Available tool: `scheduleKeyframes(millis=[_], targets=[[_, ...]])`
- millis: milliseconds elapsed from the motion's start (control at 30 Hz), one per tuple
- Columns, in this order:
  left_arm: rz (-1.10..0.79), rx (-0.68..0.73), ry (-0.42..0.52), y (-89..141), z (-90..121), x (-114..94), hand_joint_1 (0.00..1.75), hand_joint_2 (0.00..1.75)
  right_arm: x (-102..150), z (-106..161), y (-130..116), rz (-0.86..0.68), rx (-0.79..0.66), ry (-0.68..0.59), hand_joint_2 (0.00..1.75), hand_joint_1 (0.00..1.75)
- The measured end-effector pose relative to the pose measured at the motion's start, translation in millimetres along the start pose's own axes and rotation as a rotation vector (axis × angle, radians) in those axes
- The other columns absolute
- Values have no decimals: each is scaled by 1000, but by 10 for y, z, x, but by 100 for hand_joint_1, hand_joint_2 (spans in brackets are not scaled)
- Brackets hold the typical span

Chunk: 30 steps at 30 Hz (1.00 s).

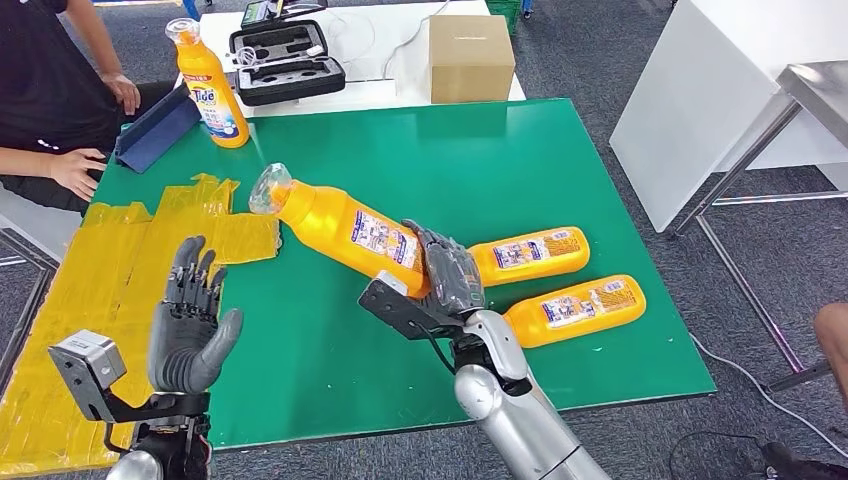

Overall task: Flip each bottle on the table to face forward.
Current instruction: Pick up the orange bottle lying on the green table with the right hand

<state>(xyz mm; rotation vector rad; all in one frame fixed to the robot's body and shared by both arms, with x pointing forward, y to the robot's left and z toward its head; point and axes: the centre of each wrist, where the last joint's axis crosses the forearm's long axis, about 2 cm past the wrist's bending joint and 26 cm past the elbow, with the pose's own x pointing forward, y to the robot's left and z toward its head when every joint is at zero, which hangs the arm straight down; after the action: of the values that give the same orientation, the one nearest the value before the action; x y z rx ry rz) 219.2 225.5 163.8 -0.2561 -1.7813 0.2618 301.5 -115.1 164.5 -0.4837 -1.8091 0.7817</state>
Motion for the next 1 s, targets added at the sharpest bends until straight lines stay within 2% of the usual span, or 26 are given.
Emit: scheduleKeyframes(millis=[167,467,700,1000], targets=[[46,-42,24,-27,17,-13,0,175,10,5,-17,5,-8,-10,175,169],[211,-262,75,-203,69,-52,0,175,157,37,99,58,54,-92,175,170],[278,-272,86,-233,12,-65,0,175,318,-58,151,114,105,-137,175,175],[306,-238,101,-163,-25,-116,0,175,444,-66,257,125,151,-194,175,175]])
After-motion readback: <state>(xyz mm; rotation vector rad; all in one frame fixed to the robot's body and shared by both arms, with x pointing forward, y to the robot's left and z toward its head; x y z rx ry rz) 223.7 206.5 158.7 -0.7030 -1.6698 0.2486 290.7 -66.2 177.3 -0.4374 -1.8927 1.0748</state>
